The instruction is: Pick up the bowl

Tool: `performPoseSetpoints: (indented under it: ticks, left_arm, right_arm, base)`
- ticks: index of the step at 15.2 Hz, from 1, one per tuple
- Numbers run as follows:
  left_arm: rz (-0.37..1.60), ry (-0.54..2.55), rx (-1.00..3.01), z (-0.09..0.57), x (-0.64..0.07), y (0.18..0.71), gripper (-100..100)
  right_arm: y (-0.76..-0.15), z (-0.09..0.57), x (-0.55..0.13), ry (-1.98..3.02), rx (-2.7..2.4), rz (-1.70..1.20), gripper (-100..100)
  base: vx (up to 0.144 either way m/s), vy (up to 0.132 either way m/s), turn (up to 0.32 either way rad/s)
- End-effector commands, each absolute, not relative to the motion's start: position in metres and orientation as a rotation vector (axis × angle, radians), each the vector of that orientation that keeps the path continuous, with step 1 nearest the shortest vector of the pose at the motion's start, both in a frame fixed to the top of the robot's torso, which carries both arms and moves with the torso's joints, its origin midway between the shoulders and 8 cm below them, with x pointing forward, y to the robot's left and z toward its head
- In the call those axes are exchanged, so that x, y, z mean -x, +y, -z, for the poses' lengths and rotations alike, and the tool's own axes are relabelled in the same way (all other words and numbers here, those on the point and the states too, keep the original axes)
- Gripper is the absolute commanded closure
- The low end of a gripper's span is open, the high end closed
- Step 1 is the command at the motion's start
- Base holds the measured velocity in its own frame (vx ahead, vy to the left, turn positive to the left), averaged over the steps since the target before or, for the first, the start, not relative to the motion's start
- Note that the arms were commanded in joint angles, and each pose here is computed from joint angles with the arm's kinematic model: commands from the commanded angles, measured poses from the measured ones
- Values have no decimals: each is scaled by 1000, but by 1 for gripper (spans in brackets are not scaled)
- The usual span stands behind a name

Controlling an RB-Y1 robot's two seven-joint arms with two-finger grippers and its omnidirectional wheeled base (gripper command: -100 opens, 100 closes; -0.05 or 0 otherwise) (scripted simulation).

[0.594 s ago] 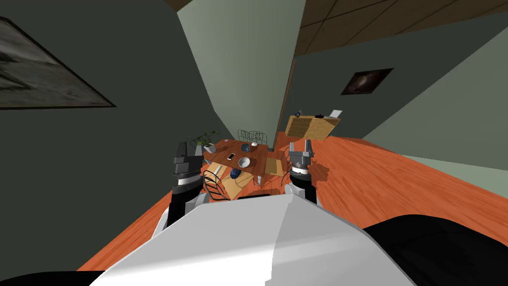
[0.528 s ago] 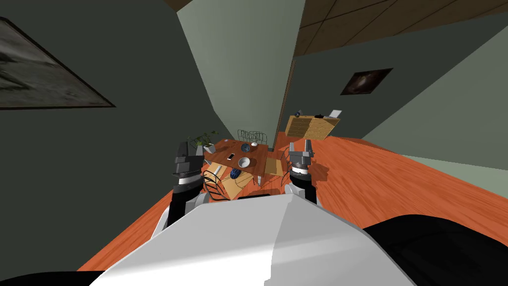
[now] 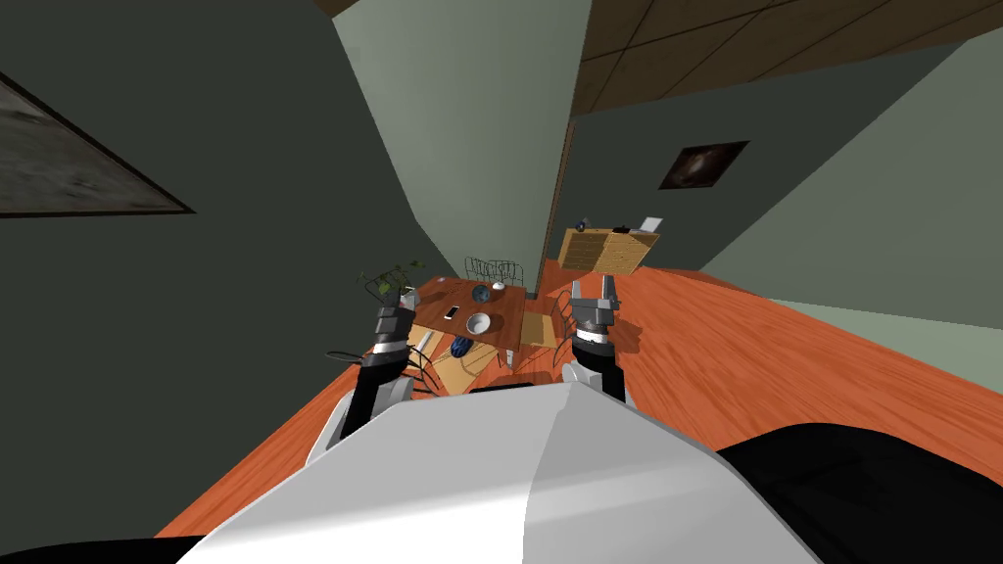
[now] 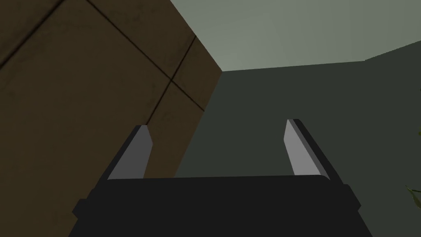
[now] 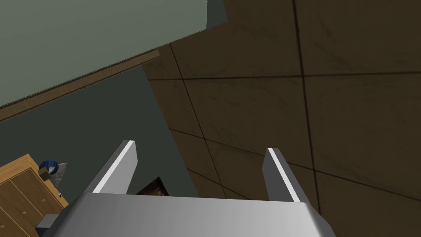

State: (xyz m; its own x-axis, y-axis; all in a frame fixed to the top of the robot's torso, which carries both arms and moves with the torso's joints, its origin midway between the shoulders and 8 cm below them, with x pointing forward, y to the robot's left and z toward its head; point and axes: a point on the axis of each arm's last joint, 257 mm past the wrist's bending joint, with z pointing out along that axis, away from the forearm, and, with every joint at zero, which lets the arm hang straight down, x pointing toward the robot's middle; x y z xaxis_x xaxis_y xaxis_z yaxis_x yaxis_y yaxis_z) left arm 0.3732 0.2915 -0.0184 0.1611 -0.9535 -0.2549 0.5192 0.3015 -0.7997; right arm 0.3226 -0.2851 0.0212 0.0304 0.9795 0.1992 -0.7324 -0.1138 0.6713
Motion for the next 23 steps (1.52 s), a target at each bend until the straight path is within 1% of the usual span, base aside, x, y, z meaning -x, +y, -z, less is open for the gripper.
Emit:
performPoseSetpoints:
  ticks: [1, 2, 10, 12, 23]
  left_arm:
    - [1130, 906, 666, 40, -388, 298, -100]
    - [1130, 906, 666, 40, -388, 298, -100]
    - [1024, 1075, 851, 129, -434, 326, -100]
    - [1018, 1085, 863, 136, -434, 328, -100]
    - [869, 1302, 1142, 267, -468, 355, -100]
  right_arm:
    - [-285, -21, -323, 430, -749, -1530, 0]
    - [-285, -21, -323, 430, -749, -1530, 0]
    - [-285, -21, -323, 430, -749, -1530, 0]
    - [-285, -21, -323, 430, -749, -1530, 0]
    - [-285, -21, -323, 430, -749, -1530, 0]
  base:
    - [33, -5, -58]
    - [29, -5, -53]
    - [40, -2, -79]
    - [30, 2, -47]
    - [36, 7, -81]
